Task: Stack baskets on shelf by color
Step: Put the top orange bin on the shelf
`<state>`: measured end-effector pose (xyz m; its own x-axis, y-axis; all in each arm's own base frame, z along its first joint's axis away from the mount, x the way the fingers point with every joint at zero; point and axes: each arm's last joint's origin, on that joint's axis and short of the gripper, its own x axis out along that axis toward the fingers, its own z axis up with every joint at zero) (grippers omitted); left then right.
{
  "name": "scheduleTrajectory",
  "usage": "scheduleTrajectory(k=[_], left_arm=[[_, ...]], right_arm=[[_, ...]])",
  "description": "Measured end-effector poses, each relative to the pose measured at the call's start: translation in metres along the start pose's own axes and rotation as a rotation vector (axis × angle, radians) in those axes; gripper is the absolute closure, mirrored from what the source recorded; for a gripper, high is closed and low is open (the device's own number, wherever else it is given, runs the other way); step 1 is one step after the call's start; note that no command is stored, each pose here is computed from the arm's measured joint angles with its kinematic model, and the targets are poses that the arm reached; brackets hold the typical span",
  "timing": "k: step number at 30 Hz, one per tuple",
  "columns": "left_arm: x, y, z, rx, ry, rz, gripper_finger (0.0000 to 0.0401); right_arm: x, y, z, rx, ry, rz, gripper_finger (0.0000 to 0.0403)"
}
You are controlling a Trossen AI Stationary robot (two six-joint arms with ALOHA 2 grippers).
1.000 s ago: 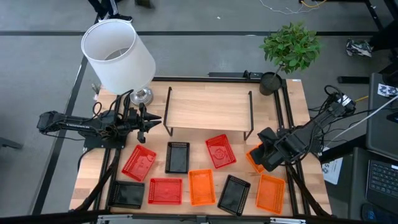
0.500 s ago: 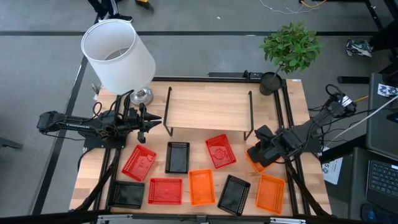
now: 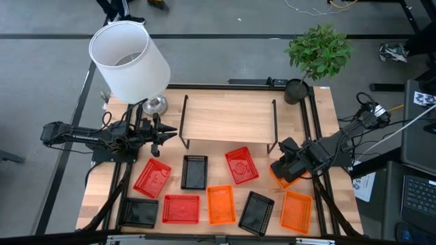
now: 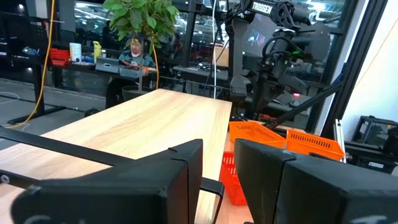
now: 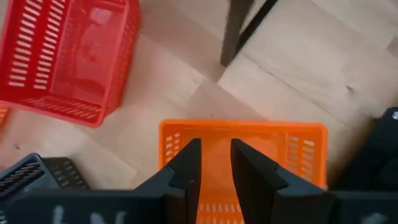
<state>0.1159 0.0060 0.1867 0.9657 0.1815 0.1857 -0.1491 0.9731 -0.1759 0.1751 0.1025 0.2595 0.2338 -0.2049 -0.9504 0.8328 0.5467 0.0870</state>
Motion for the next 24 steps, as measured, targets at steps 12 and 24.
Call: scheduleTrajectory(k=[12,24], left_arm=[[0.0,0.0,0.0,0.0,0.0,-0.001,0.0316],[0.0,0.0,0.0,0.0,-0.001,-0.001,0.0316]], right_arm=[[0.026,0.022,-0.011,-0.03,0.019,-0.073,0.0317],[0.027,0.027,-0.015,0.04,0.06,-0.054,0.0246]])
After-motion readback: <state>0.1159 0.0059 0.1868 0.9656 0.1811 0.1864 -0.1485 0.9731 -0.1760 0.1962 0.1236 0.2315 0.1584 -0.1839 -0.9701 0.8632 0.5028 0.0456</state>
